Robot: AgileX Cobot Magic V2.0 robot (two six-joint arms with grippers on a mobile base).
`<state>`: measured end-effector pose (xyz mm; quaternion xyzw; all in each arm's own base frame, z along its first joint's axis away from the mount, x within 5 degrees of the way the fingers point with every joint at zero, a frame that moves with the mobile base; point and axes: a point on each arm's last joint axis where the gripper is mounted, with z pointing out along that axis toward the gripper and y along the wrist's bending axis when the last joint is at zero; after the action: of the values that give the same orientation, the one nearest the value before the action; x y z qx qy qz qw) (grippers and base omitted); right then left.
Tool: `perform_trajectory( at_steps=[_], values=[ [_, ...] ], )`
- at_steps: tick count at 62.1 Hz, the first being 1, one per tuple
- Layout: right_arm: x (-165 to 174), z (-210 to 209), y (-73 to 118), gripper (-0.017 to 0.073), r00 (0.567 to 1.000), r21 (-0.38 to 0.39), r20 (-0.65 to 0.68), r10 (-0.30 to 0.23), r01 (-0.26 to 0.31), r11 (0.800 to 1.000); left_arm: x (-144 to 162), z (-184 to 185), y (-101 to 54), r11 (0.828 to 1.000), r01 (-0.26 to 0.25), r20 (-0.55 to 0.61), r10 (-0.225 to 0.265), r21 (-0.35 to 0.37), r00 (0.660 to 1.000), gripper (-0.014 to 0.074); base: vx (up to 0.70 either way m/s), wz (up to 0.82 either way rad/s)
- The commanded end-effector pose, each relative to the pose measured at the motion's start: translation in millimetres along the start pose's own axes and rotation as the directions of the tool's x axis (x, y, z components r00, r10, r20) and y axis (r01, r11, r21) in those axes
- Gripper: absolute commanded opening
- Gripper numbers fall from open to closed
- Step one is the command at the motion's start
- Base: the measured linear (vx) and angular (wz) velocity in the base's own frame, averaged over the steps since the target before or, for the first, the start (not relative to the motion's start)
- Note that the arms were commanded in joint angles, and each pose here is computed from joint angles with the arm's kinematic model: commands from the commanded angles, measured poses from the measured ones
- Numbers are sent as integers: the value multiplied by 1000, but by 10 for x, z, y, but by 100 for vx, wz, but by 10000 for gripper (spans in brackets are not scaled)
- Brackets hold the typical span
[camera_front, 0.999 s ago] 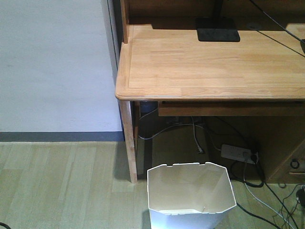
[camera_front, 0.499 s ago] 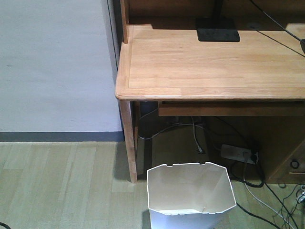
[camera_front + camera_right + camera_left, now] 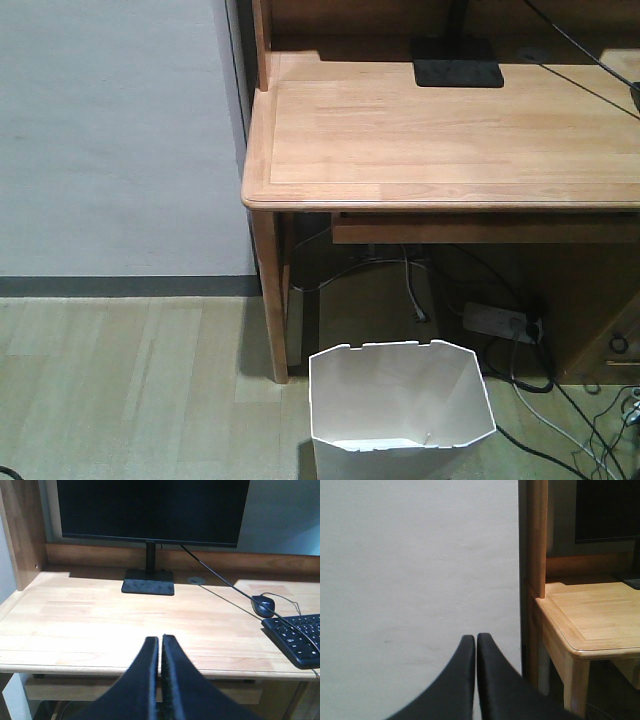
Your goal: Move trash bin to bedside with robot
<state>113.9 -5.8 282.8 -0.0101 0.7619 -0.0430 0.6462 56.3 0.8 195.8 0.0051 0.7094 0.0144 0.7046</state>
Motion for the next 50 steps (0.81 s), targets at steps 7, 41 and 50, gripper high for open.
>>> perform_trajectory(
  at_steps=[7,41,50],
  values=[
    [-138,3,-14,28,998,7,70,1,-1,1000,-31,-1,-5,1000,23,68,-24,8,997,-6,0,0],
    [-105,4,-16,522,999,9,33,-5,5,1000,-31,-1,-5,1000,23,68,-24,8,997,-6,0,0],
    [-126,11,-20,516,1000,10,18,14,-14,1000,-31,-1,-5,1000,23,68,-24,8,997,-6,0,0]
  ],
)
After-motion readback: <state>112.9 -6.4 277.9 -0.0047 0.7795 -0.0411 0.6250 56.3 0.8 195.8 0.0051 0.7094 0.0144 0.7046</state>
